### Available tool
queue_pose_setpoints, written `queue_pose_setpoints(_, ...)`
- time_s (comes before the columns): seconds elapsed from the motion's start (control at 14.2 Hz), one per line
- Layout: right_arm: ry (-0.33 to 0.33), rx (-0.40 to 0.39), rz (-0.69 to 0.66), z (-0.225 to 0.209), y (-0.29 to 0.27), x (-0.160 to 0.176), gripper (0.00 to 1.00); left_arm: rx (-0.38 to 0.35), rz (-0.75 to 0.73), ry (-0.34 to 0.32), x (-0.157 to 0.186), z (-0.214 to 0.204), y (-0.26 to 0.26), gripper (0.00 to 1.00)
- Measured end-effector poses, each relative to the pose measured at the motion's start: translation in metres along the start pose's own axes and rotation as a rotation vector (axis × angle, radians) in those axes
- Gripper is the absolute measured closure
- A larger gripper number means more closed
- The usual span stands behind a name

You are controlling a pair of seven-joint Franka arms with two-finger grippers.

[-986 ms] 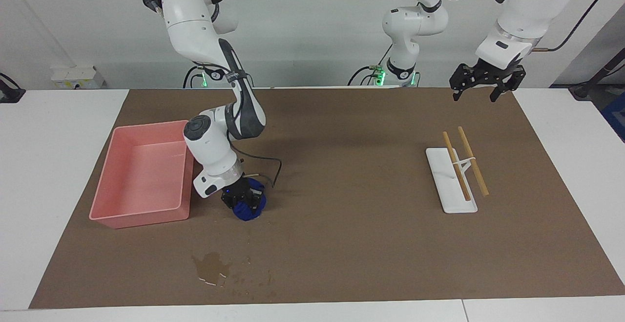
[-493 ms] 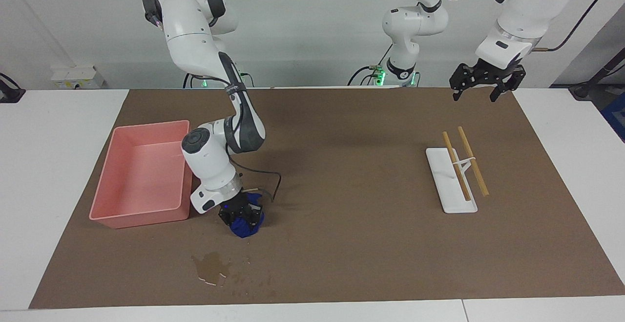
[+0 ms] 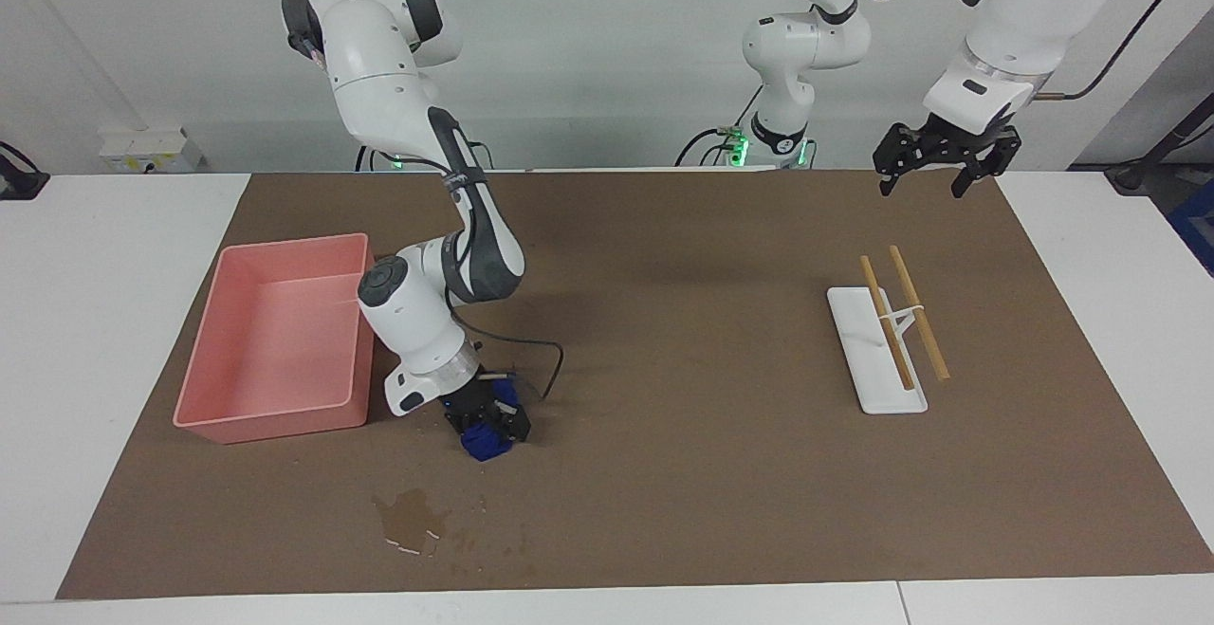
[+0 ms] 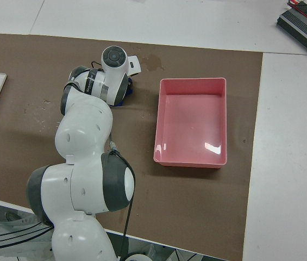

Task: Wipe water with towel using both arms
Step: 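Wipe the water spill with the towel in the right gripper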

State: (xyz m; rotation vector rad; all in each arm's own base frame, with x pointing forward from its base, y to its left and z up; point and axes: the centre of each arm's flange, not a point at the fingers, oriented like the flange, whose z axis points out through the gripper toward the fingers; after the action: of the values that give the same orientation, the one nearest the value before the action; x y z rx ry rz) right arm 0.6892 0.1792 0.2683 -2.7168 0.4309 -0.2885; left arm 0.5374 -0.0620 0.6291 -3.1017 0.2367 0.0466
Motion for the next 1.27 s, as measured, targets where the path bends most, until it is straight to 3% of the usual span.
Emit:
queue_pose_setpoints(0.28,-0.025,0.000,0.076,0.004,-0.007,-0.007,1.00,0.000,0.000,0.000,0.000,0.000,0.000,0.00)
queue_pose_setpoints(0.56,-0.135,-0.035,0.151,0.007,-0.019,-0.029,1.00,0.000,0.000,0.000,0.000,0.000,0.000,0.00)
queue_pose_setpoints(0.92,-0.191,-0.073,0.204,0.007,-0.036,-0.074,1.00,0.000,0.000,-0.001,0.000,0.000,0.000,0.00)
queue_pose_setpoints(1.27,-0.244,-0.126,0.209,-0.016,-0.016,-0.118,1.00,0.000,0.000,-0.001,0.000,0.000,0.000,0.00)
